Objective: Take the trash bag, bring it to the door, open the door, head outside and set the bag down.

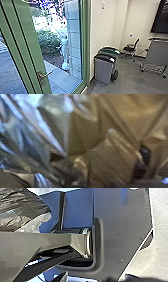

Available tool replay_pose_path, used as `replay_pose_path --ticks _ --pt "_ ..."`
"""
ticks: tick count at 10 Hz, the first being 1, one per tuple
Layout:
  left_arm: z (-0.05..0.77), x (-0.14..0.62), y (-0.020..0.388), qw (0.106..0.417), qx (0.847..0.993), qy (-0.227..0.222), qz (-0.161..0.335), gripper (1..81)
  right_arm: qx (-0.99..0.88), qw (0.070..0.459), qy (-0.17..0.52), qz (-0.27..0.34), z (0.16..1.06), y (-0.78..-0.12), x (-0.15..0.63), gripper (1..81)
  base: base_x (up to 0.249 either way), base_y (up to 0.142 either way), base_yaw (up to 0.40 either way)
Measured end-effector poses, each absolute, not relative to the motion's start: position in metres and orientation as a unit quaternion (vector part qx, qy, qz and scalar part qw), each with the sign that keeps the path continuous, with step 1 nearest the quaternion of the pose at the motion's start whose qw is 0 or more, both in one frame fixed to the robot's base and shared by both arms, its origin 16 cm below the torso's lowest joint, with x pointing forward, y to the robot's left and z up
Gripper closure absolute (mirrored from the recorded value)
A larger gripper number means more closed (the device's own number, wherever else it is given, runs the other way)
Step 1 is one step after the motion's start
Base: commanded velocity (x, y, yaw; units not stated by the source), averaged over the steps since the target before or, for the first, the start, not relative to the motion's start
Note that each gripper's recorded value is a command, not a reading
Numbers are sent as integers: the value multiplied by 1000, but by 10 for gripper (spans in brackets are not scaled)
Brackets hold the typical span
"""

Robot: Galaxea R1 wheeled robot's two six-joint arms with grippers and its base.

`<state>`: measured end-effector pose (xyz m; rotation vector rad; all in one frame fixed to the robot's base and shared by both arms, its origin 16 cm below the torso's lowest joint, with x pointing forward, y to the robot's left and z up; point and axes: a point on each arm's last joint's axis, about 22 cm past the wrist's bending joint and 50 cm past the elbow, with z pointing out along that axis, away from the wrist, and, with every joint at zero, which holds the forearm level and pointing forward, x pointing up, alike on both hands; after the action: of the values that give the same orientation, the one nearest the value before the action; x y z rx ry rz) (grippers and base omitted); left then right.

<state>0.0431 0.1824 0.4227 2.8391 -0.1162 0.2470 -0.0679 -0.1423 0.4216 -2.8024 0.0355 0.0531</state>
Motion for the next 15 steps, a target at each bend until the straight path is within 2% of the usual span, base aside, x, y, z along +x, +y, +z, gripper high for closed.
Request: replay_pose_path --ticks 6,15 --pt "423 43 183 144 985 -40 85 811 -985 169 13 19 422 -141 -68 10 149 75 0" --pt "423 41 183 144 985 -40 85 811 -985 169 13 19 422 -141 -68 10 129 0 0"
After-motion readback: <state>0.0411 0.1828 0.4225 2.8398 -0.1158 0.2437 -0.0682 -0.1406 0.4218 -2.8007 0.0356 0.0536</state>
